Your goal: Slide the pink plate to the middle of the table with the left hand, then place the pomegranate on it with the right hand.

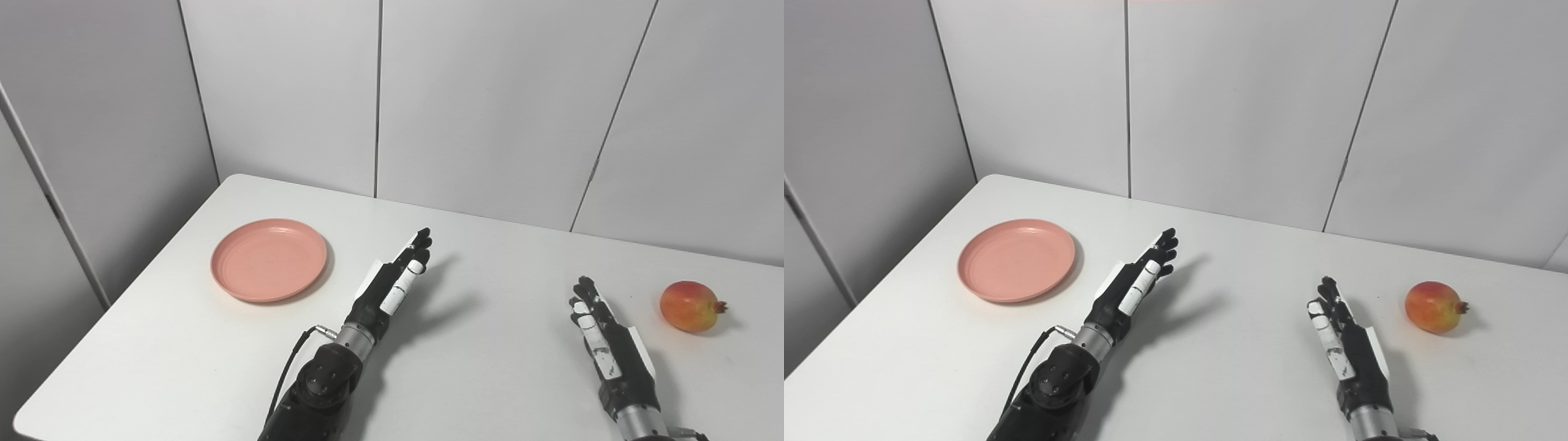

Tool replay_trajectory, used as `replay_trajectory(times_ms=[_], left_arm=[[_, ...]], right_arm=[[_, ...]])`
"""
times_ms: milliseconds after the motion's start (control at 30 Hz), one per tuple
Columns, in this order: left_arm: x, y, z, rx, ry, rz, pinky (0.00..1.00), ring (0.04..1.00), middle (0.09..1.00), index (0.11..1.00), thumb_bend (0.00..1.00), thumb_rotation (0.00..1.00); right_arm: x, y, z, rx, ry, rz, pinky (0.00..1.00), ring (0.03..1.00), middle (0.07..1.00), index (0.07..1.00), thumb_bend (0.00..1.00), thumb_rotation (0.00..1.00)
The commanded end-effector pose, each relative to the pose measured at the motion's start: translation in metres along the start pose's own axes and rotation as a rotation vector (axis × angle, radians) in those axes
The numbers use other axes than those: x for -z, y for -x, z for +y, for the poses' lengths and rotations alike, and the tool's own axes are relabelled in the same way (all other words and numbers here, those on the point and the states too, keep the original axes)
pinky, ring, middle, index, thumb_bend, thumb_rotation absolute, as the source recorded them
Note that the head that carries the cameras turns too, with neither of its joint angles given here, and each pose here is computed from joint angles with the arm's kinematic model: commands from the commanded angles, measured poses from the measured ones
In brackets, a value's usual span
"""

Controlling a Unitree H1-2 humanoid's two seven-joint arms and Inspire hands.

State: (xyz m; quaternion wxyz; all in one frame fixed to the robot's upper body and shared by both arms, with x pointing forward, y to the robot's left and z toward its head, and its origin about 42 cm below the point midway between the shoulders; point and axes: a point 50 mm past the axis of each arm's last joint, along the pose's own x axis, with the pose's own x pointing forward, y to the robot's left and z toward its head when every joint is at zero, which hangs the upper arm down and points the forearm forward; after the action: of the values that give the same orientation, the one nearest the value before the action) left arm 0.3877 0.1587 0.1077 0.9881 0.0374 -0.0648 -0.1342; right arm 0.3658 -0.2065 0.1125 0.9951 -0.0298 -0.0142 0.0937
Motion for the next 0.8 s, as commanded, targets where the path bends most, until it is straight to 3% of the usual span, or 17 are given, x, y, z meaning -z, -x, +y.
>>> replay_trajectory(times_ms=[0,300,767], left_arm=[[0.0159,0.0085,-0.0097,0.0,0.021,0.019,0.95,0.979,0.986,0.979,0.59,1.0],[0.0193,0.0066,-0.0167,-0.016,0.015,0.016,0.94,0.973,0.98,0.968,0.62,1.0],[0.0186,0.0085,-0.0101,-0.045,0.002,-0.008,0.95,0.979,0.991,0.984,0.58,1.0]], right_arm=[[-0.014,-0.0108,-0.0068,0.006,0.002,-0.069,1.0,0.96,0.963,0.963,0.49,0.83],[-0.0154,-0.005,-0.0135,-0.002,0.037,-0.103,1.0,0.952,0.967,0.972,0.4,0.86],[-0.0165,-0.0065,-0.009,0.004,0.022,-0.112,0.98,0.941,0.963,0.971,0.39,0.83]])
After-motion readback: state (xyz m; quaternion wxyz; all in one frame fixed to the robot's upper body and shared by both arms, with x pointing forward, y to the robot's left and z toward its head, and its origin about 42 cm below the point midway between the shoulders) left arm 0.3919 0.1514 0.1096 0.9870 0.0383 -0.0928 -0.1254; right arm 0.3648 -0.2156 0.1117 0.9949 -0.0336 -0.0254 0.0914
